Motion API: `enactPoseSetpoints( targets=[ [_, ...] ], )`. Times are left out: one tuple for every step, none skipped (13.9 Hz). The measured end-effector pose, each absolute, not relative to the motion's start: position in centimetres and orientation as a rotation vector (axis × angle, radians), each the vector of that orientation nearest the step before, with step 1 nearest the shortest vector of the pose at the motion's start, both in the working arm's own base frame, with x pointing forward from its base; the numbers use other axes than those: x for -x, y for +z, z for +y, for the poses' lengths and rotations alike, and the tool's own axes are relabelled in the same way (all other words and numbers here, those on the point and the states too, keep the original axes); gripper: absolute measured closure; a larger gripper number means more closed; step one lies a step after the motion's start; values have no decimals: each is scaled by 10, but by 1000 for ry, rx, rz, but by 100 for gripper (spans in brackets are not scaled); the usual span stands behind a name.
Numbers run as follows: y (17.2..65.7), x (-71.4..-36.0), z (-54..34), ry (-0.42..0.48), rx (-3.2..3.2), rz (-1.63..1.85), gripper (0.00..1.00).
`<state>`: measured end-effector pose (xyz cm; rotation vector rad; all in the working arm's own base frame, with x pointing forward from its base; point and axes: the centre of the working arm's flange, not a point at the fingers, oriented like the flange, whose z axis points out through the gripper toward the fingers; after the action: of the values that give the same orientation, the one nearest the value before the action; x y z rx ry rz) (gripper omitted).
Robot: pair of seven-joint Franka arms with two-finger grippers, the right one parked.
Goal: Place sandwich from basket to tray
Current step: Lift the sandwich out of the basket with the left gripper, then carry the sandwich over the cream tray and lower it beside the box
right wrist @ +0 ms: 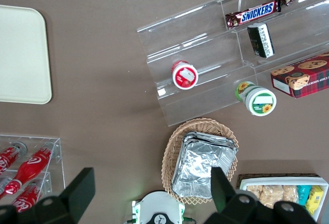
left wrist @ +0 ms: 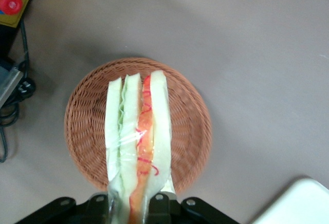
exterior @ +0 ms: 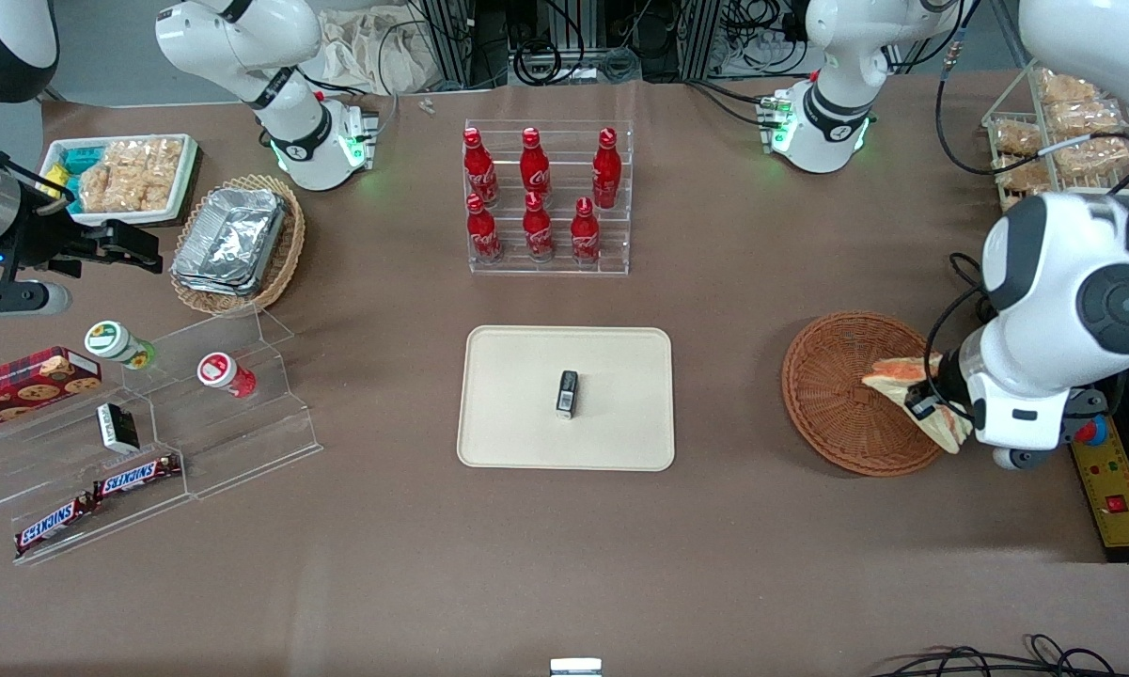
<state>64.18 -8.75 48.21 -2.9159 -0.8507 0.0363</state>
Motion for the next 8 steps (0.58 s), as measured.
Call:
enactPoseSetpoints(
  targets=[
    [508, -638, -112, 25, 2949, -794, 80],
    [529, -632, -141, 7, 2990, -727, 80],
    [539, -624, -170, -1, 3027, -654, 80],
    [539, -615, -201, 10, 3059, -569, 80],
    [529, -607, -234, 36, 3084, -473, 80],
    [513, -601, -267, 54, 3100, -376, 80],
    [491, -597, -299, 50, 3101, -280, 80],
    [463, -592, -330, 38, 3088, -180, 80]
  ],
)
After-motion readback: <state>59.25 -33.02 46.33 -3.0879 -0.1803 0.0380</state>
